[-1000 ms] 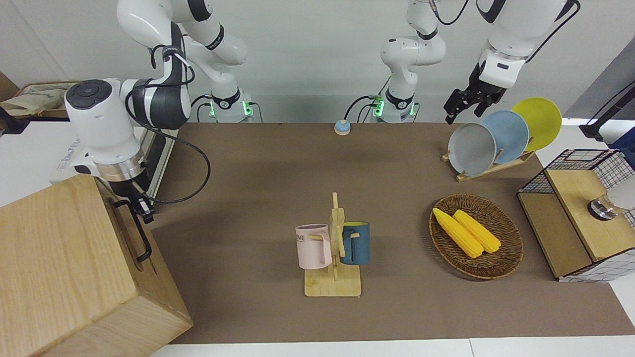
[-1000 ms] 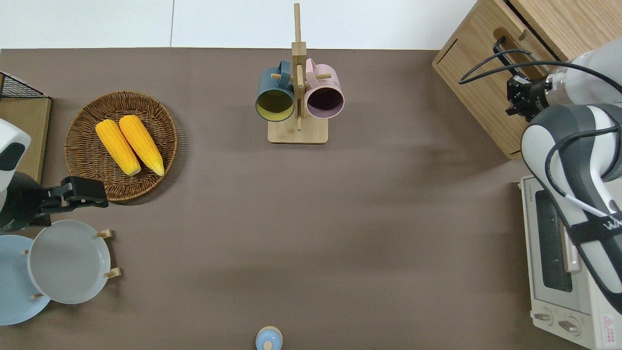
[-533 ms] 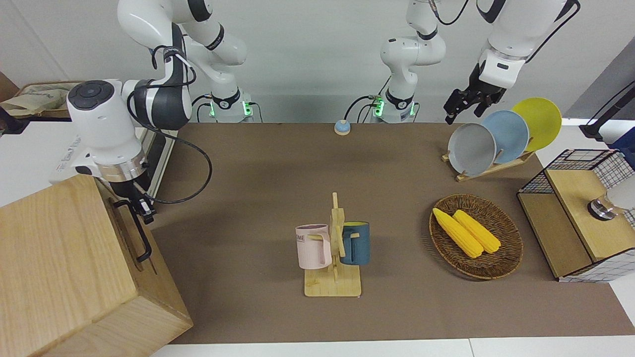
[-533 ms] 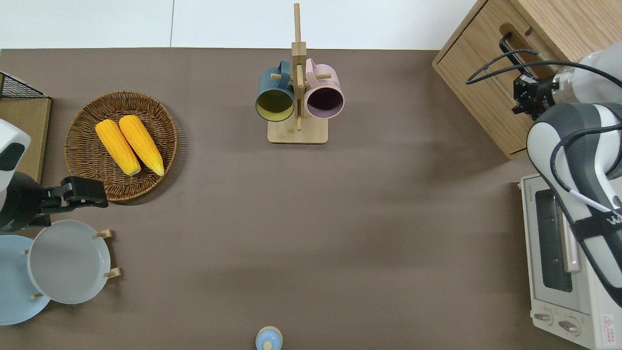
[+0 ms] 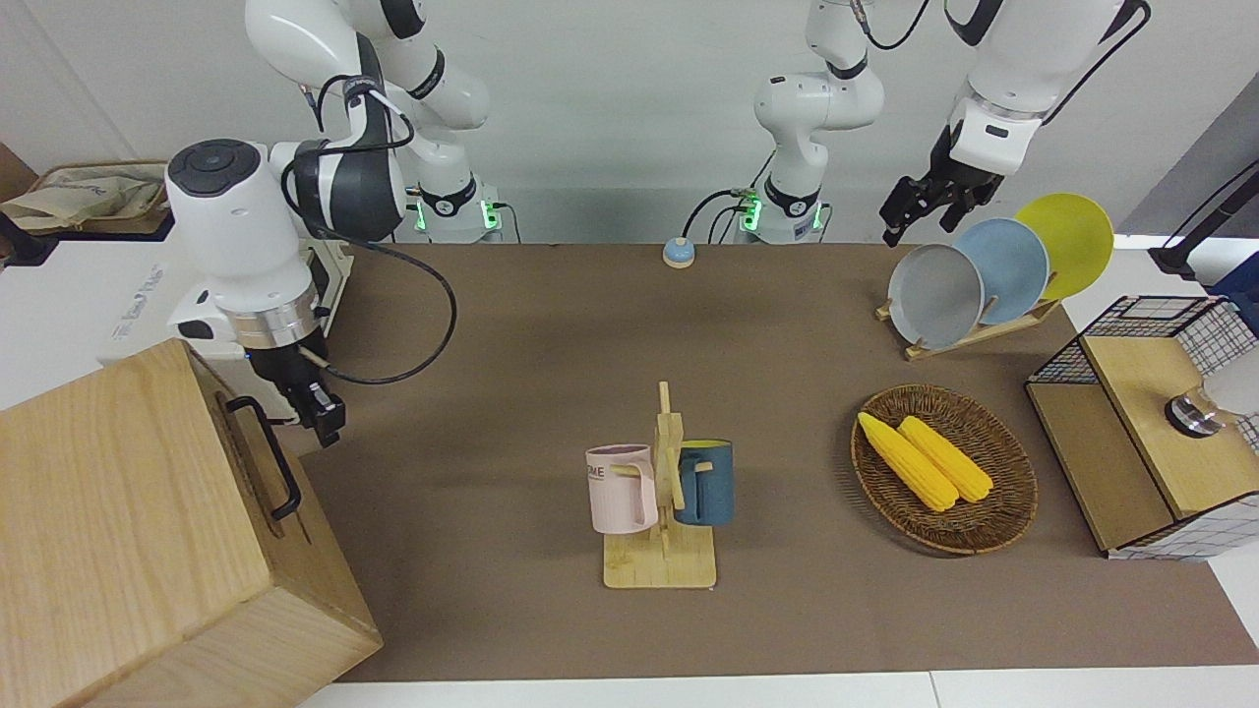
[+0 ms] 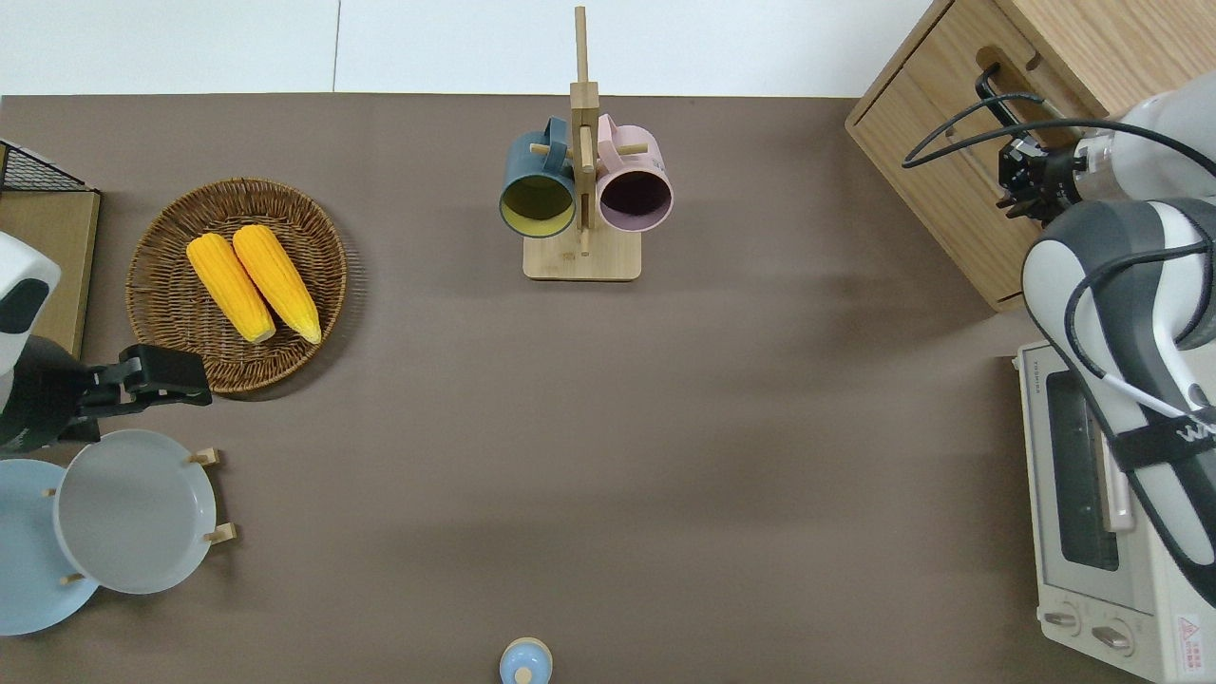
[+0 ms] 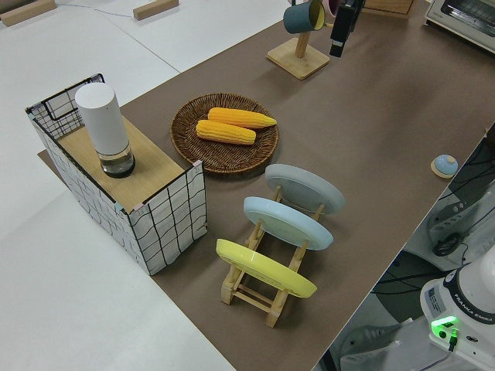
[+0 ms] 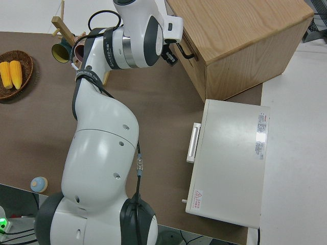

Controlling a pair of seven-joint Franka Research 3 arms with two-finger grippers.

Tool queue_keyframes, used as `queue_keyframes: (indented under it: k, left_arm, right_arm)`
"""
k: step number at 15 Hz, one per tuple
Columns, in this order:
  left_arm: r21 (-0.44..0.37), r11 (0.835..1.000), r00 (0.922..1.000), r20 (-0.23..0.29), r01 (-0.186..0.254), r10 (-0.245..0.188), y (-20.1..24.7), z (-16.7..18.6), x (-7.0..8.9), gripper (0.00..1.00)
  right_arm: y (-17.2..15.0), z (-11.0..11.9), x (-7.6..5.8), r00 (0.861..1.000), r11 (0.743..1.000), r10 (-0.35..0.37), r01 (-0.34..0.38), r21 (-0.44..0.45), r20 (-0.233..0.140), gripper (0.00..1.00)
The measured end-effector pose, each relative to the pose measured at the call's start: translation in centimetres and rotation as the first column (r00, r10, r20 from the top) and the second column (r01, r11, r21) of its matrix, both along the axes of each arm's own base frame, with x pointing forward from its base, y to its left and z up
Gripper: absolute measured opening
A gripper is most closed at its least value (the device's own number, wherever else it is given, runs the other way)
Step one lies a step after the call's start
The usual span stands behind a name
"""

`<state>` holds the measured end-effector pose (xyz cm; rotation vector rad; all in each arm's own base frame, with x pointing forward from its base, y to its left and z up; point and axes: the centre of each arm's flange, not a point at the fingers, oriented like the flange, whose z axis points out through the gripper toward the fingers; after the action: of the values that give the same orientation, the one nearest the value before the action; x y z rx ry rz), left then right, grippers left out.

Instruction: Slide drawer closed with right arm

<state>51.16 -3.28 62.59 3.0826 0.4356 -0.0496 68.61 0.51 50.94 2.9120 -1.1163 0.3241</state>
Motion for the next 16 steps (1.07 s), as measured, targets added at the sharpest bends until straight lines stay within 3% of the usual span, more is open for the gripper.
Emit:
queue_keyframes:
  k: [5,7,11,16]
  left_arm:
    - [0.0,1.0,1.0,0.0,0.0,0.0,0.0,0.0,0.0,1.0]
    - [0.0,1.0,1.0,0.0,0.0,0.0,0.0,0.0,0.0,1.0]
    - [0.0,1.0,1.0,0.0,0.0,0.0,0.0,0.0,0.0,1.0]
    - [0.0,1.0,1.0,0.0,0.0,0.0,0.0,0.0,0.0,1.0]
  right_arm:
    - [4.3,2.5,-2.0,0.988,0.988,0.151,-0.151,-0.029,-0.019,0.84]
    - [5.7,3.4,-3.0,0.97,0.969,0.24,-0.241,-0.046,-0.033,0.99]
    - [7.4,5.7,-4.9,0.911,0.911,0.409,-0.411,-0.037,-0.051,0.99]
    - [7.6,8.5,-7.7,0.835,0.84,0.54,-0.543,-0.004,-0.105,0.99]
